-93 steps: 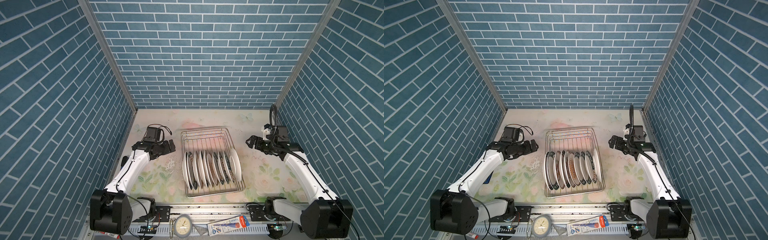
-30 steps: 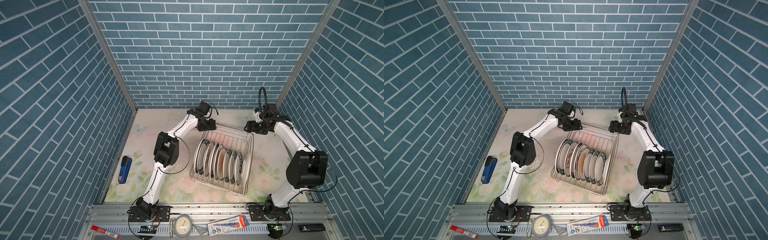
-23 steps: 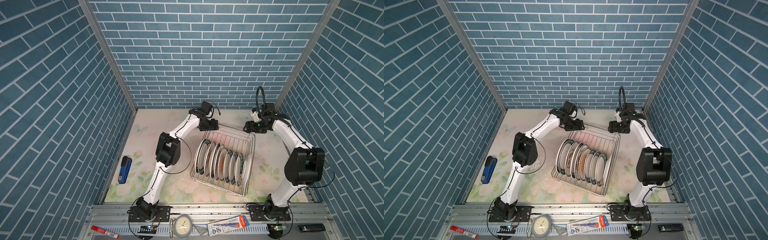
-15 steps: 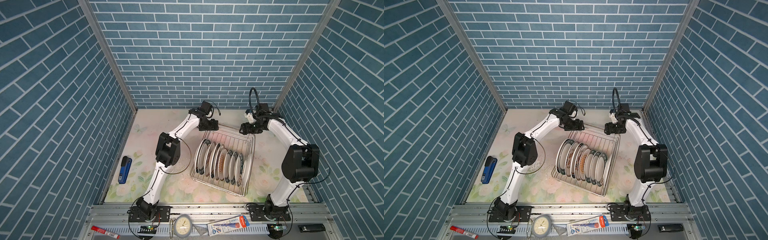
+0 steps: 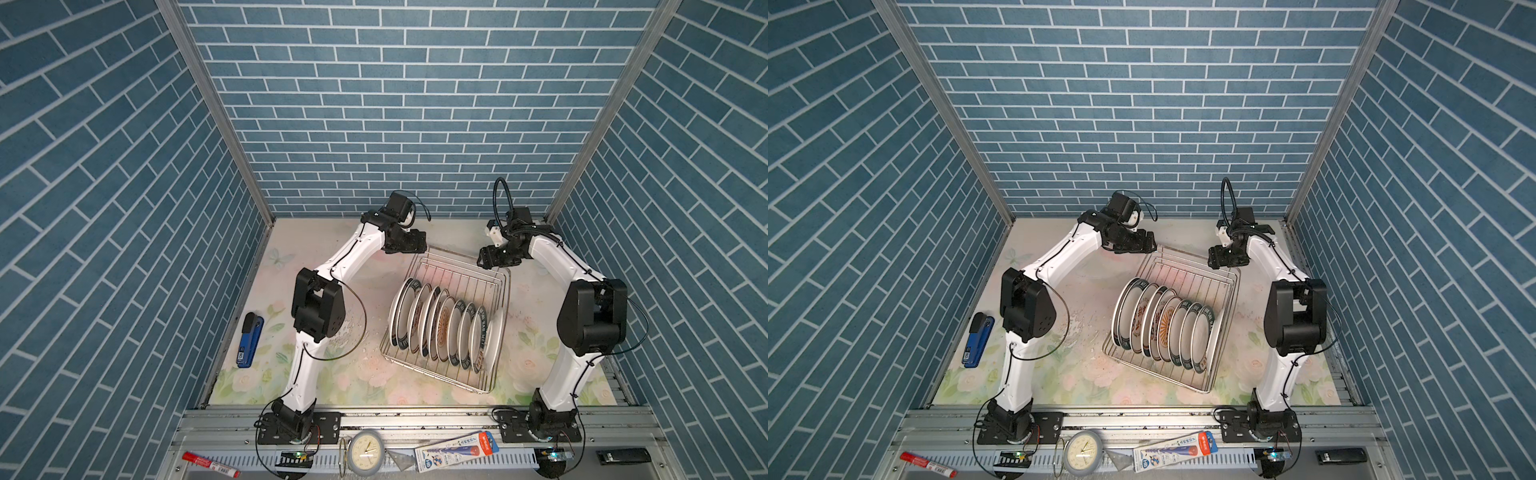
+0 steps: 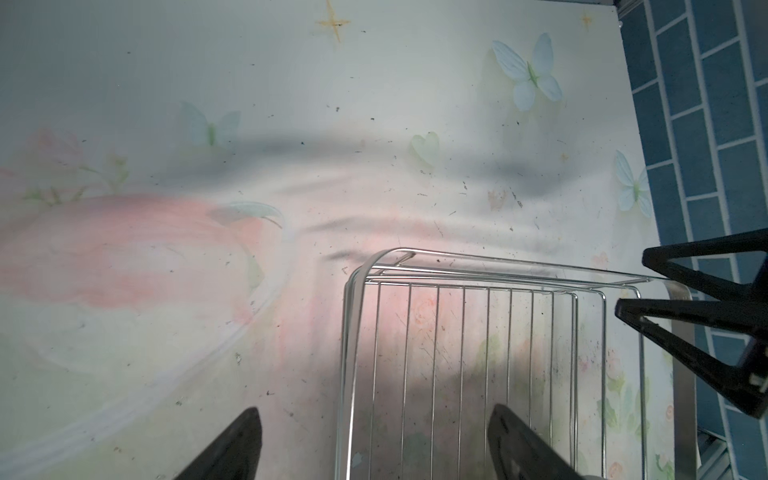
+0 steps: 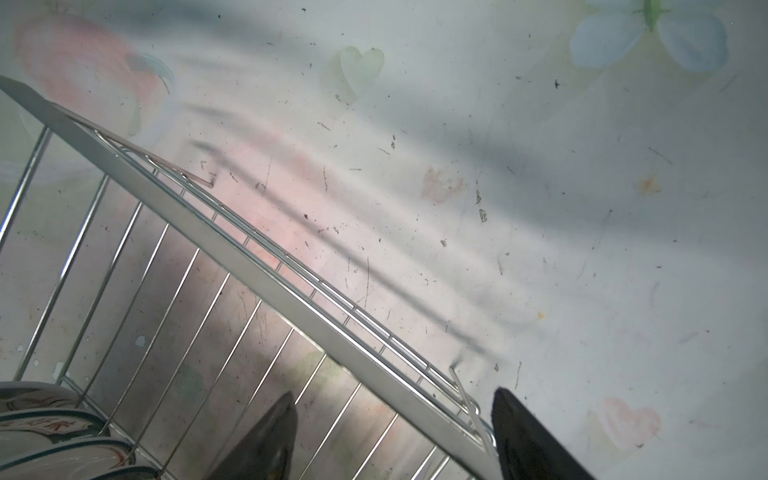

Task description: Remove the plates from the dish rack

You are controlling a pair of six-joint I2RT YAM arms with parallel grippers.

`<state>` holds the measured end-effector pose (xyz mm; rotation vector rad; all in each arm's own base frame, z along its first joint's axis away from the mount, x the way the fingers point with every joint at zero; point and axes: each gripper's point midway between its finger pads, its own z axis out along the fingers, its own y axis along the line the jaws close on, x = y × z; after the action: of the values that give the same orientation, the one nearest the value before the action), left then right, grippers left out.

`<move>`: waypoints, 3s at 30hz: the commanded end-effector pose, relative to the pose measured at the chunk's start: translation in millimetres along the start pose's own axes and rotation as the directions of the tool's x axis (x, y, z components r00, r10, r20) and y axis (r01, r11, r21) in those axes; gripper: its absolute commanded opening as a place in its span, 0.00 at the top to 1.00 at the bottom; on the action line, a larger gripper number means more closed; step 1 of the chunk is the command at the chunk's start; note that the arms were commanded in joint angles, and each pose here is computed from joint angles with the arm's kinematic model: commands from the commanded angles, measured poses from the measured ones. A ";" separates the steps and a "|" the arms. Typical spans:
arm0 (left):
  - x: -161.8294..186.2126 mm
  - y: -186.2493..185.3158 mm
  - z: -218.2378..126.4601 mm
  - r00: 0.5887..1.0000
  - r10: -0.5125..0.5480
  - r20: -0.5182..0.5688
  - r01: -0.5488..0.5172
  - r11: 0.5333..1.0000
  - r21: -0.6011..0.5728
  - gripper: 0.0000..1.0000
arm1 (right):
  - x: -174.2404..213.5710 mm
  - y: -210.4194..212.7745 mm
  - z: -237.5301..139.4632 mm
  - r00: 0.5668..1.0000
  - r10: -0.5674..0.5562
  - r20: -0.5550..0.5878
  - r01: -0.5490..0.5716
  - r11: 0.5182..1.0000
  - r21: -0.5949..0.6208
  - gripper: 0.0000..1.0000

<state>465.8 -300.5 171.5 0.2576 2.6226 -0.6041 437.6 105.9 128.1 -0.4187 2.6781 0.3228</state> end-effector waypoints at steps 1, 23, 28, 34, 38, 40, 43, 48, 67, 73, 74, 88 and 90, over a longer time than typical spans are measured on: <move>-1.5 12.9 -19.8 0.999 -0.006 0.034 0.008 0.999 -0.042 0.13 | 7.8 1.9 -4.9 0.999 -0.036 -0.012 0.036 0.999 0.008 0.26; 175.7 87.9 -138.3 0.970 -0.239 0.043 0.243 0.942 -0.232 0.21 | 10.4 -3.1 8.6 0.998 -0.053 -0.045 0.054 0.998 0.018 0.31; 215.3 101.9 -135.5 0.959 -0.284 -0.002 0.273 0.924 -0.268 0.24 | 12.3 -3.1 15.1 0.997 -0.050 -0.059 0.051 0.999 0.016 0.33; 243.4 97.3 -122.5 0.956 -0.288 -0.052 0.266 0.930 -0.255 0.25 | 17.2 -7.5 23.3 0.995 -0.057 -0.085 0.061 0.997 0.039 0.38; 251.9 94.8 -117.0 0.955 -0.288 -0.066 0.264 0.932 -0.247 0.26 | 17.3 -11.2 29.4 0.994 -0.055 -0.098 0.060 0.997 0.054 0.41; 255.7 95.6 -115.0 0.954 -0.290 -0.075 0.263 0.932 -0.250 0.26 | 16.7 -15.5 32.9 0.994 -0.045 -0.103 0.053 0.996 0.070 0.46; 259.2 97.4 -114.2 0.954 -0.290 -0.075 0.263 0.931 -0.253 0.26 | 13.9 -18.9 37.9 0.994 -0.033 -0.100 0.041 0.996 0.084 0.53; 258.9 96.5 -112.0 0.954 -0.290 -0.079 0.263 0.933 -0.247 0.26 | 7.2 -23.4 43.9 0.995 -0.018 -0.094 0.027 0.995 0.101 0.62; 247.9 99.1 -102.6 0.957 -0.282 -0.069 0.255 0.929 -0.269 0.27 | -19.0 -67.0 49.7 0.991 0.119 -0.056 -0.106 0.976 0.192 0.80; 238.9 95.7 -94.3 0.958 -0.280 -0.070 0.253 0.931 -0.262 0.27 | -17.1 -88.0 46.2 0.982 0.187 -0.039 -0.174 0.960 0.219 0.81; 238.0 95.6 -92.6 0.957 -0.280 -0.071 0.253 0.931 -0.262 0.27 | -15.3 -92.7 46.0 0.978 0.204 -0.039 -0.190 0.955 0.226 0.82; 205.8 89.7 -51.3 0.953 -0.300 -0.036 0.283 0.930 -0.235 0.29 | 19.5 -140.5 24.9 0.913 0.408 -0.004 -0.388 0.871 0.301 0.85; 199.0 89.5 -44.8 0.952 -0.304 -0.020 0.292 0.928 -0.232 0.29 | 29.1 -144.2 21.2 0.901 0.434 -0.005 -0.412 0.858 0.308 0.86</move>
<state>278.7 -174.5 78.5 -0.1853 2.8342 -0.3573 494.9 9.7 108.3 -0.1778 2.6970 0.0839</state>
